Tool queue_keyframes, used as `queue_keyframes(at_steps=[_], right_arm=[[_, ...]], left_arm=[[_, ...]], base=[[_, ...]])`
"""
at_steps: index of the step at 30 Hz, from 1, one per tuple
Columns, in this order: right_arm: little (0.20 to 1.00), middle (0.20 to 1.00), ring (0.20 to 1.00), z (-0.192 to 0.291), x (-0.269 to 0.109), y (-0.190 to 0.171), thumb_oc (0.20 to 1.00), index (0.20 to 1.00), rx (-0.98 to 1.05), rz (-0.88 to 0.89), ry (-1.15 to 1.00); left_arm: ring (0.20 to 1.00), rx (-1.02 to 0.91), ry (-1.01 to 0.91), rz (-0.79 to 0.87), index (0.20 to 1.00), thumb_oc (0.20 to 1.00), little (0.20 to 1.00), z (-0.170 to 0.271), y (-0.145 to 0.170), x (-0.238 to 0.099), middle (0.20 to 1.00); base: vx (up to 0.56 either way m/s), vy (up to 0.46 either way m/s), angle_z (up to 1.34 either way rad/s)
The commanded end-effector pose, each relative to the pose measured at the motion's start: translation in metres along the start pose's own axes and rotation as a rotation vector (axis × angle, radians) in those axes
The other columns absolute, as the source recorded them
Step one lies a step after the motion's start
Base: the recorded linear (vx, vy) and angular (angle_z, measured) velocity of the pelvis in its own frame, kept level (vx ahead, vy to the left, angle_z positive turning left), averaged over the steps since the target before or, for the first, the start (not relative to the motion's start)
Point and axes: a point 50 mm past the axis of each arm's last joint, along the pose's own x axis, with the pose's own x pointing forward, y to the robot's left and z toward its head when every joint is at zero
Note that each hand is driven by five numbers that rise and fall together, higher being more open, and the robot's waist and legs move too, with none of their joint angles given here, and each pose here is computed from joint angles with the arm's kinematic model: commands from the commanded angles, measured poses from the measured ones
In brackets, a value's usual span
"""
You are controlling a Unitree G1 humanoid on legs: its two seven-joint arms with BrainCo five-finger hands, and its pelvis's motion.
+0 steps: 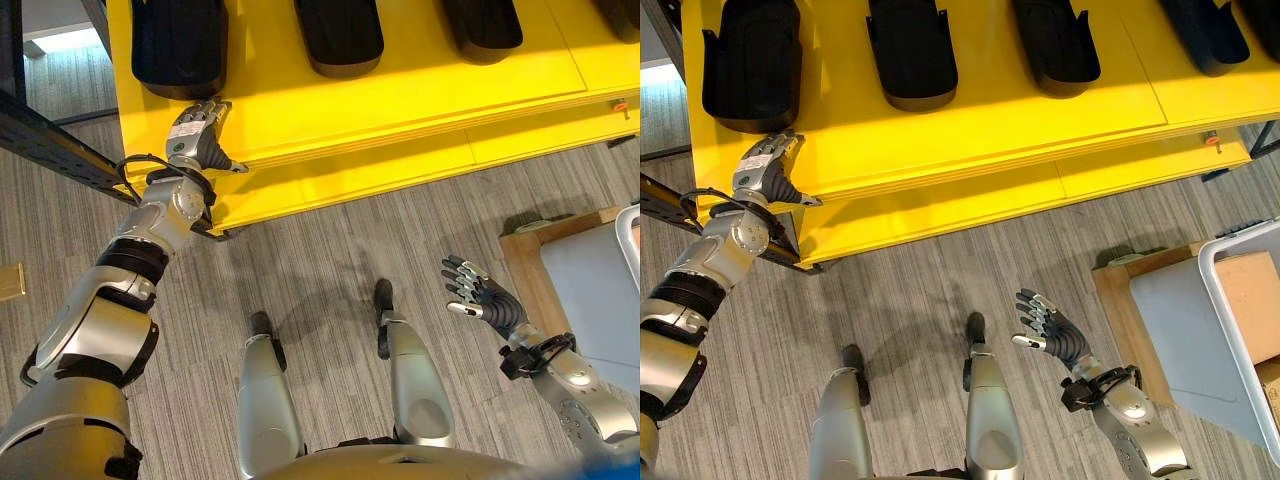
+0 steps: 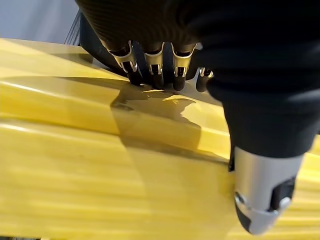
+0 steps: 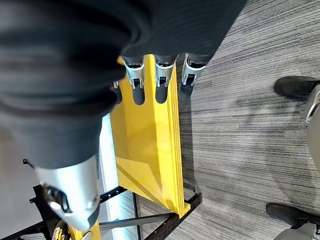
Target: Move parts from the plastic box to the shelf.
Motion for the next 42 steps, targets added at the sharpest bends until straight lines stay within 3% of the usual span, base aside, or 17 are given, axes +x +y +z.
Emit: queue_keyframes(at_steps=[1, 6, 12, 17, 26, 34, 42], right_arm=[[1.0, 1.0, 1.0, 0.009, -0.01, -0.007, 1.0, 1.0, -0.038, 0.006, -0.021], [1.0, 1.0, 1.0, 0.007, -0.011, -0.007, 1.0, 1.0, -0.028, 0.0, -0.018], [1.0, 1.0, 1.0, 0.008, -0.011, -0.008, 1.0, 1.0, -0.024, -0.014, -0.031], [1.0, 1.0, 1.0, 0.006, -0.013, -0.011, 1.0, 1.0, -0.024, -0.03, -0.025], [1.0, 1.0, 1.0, -0.001, -0.016, -0.011, 1.0, 1.0, -0.025, -0.039, 0.003], [1.0, 1.0, 1.0, -0.003, -0.012, -0.004, 1.0, 1.0, -0.023, -0.016, 0.001], [1.0, 1.0, 1.0, -0.006, -0.008, 0.0, 1.0, 1.0, -0.001, 0.003, 0.01]], left_arm=[[1.0, -0.018, 0.078, -0.014, 1.0, 1.0, 1.0, -0.012, 0.002, 0.002, 1.0], [1.0, -0.037, -0.012, 0.009, 1.0, 1.0, 1.0, 0.007, 0.007, 0.005, 1.0], [1.0, -0.13, -0.175, 0.007, 1.0, 1.0, 1.0, 0.033, 0.0, -0.014, 1.0], [1.0, -0.373, -0.251, 0.033, 1.0, 1.0, 1.0, 0.037, 0.007, -0.041, 1.0], [1.0, -0.896, -0.238, 0.143, 1.0, 1.0, 1.0, 0.028, 0.022, -0.061, 1.0], [1.0, -1.109, -0.146, 0.339, 1.0, 1.0, 1.0, 0.013, 0.032, -0.052, 1.0], [1.0, -1.141, -0.01, 0.468, 1.0, 1.0, 1.0, -0.015, 0.051, -0.027, 1.0]], base=[[0.02, 0.01, 0.05], [-0.04, 0.006, 0.01], [0.01, -0.001, 0.02], [0.01, -0.001, 0.03], [0.0, 0.001, -0.01], [0.0, 0.0, 0.0], [0.01, 0.004, -0.01]])
